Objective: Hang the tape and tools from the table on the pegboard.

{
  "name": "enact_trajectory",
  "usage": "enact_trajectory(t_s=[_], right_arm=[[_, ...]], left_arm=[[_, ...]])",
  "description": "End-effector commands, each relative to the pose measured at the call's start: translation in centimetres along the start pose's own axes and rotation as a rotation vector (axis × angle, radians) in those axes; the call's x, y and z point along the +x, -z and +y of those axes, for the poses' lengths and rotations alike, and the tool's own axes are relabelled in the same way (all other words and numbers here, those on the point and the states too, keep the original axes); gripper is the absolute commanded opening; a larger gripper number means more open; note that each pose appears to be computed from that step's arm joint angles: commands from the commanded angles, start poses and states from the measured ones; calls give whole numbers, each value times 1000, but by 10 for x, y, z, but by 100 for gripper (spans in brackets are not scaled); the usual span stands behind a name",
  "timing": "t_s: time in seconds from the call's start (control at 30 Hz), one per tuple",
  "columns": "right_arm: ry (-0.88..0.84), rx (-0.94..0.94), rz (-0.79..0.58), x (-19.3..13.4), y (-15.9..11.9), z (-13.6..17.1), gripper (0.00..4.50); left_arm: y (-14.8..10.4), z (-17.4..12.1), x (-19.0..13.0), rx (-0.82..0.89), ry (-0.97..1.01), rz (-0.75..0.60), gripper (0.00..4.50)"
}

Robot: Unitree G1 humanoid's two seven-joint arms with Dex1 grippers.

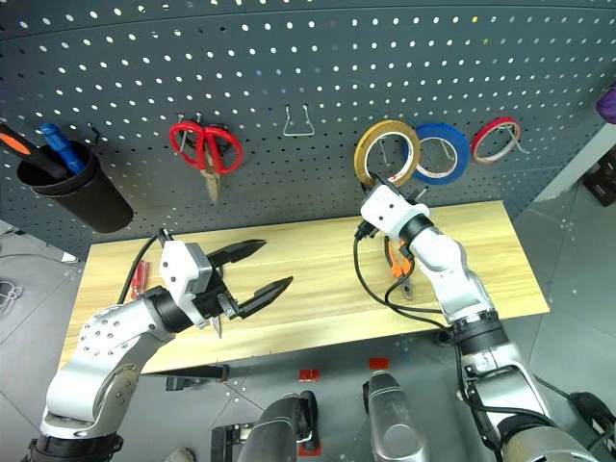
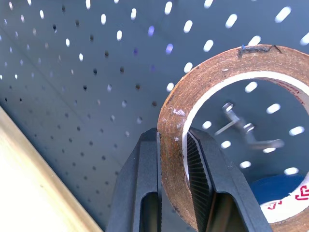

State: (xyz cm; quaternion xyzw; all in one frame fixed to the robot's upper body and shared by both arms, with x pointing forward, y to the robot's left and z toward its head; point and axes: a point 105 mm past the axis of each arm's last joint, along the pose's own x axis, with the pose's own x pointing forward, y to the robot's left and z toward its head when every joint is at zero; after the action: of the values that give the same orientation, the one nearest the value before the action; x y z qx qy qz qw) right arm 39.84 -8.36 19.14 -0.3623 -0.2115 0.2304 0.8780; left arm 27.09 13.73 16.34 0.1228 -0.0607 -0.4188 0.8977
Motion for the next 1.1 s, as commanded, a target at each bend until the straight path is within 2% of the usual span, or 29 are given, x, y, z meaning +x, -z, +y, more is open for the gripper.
enact_trajectory(t_s=[0.03,0.23,0.33,0.43,0.53,0.6,0.77,1.1], right_arm=[[23,62,-18,0,-7,-7,141],[-24,220,128,-38,2,12,345],[-52,384,335,-62,15,39,448],[-4,474,518,-68,29,51,448],[37,614,704,-63,51,63,448],[48,654,778,-57,61,68,448],[80,671,843,-37,80,64,448],[134,647,907,-35,101,63,448]], left_arm=[[-2,2,-3,53,-8,12,411],[26,12,-30,156,35,184,411],[50,3,-51,155,127,310,411],[61,-4,-59,140,178,355,411],[62,-16,-55,119,234,349,411],[61,-21,-51,116,256,335,411],[56,-26,-38,127,278,299,411],[56,-29,-35,136,281,295,411]])
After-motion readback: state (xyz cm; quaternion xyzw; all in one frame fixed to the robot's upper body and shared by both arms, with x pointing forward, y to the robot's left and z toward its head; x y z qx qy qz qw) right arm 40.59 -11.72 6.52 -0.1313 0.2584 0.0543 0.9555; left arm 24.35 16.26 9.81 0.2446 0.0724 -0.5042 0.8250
